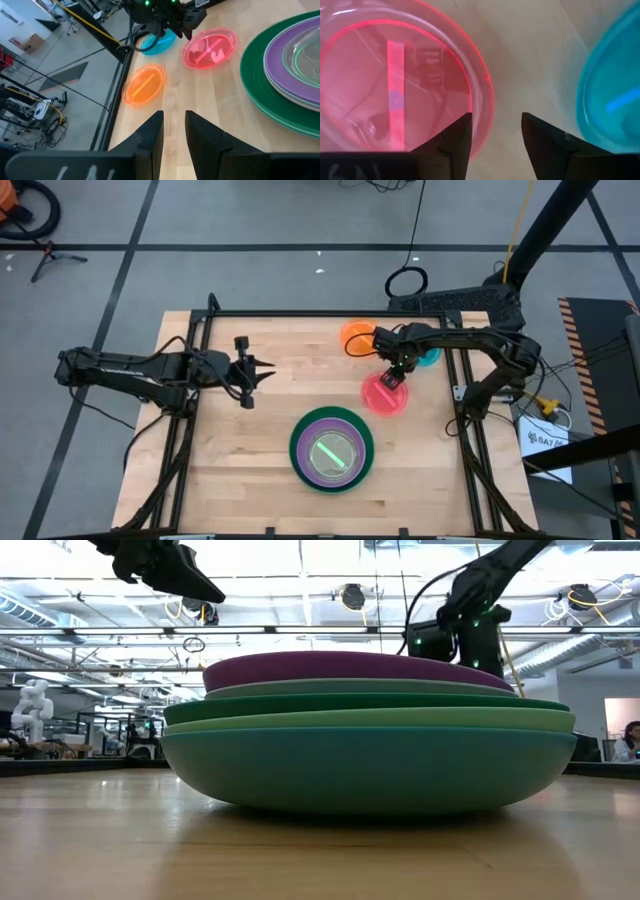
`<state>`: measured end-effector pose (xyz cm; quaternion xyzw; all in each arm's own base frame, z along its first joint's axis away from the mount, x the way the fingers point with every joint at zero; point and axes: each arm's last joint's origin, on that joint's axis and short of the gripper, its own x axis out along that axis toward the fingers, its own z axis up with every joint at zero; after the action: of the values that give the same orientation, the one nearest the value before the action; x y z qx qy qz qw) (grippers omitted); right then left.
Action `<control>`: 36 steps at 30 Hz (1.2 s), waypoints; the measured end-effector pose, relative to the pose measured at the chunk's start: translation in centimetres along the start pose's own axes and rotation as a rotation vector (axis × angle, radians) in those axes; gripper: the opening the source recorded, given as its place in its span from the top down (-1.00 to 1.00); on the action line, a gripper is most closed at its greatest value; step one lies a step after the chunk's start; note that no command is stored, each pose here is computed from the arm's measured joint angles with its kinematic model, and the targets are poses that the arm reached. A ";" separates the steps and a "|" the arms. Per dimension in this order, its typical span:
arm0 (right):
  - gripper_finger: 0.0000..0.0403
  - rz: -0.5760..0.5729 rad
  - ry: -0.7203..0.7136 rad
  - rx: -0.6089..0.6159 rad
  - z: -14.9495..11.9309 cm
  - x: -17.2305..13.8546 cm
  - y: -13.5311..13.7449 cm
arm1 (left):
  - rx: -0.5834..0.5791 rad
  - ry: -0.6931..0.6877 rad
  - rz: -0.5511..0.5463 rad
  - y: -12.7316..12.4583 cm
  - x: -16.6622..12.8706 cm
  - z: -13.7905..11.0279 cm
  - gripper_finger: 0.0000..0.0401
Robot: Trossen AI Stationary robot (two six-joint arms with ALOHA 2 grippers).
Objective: Stack plastic plates
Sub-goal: Stack the transparent pink plate on top of the transparent green plate
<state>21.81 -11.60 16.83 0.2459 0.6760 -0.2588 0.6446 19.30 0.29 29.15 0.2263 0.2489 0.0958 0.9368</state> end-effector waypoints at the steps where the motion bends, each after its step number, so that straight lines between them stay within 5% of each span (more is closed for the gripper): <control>1: 0.20 -0.001 -0.002 -0.014 0.2 0.2 -0.1 | -0.002 0.001 0.000 0.0 0.0 0.0 0.56; 23: 0.22 0.010 -0.041 -0.142 2.2 2.6 0.1 | -0.033 0.045 -0.020 -0.2 0.0 -0.5 0.56; 36: 0.66 0.009 -0.030 -0.126 2.1 2.6 0.1 | -0.035 0.048 -0.020 -0.2 0.0 -0.5 0.56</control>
<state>23.30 -12.90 14.19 0.2038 0.6802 -0.2164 0.6700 19.06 0.29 28.69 0.2047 0.2717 0.0959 0.9355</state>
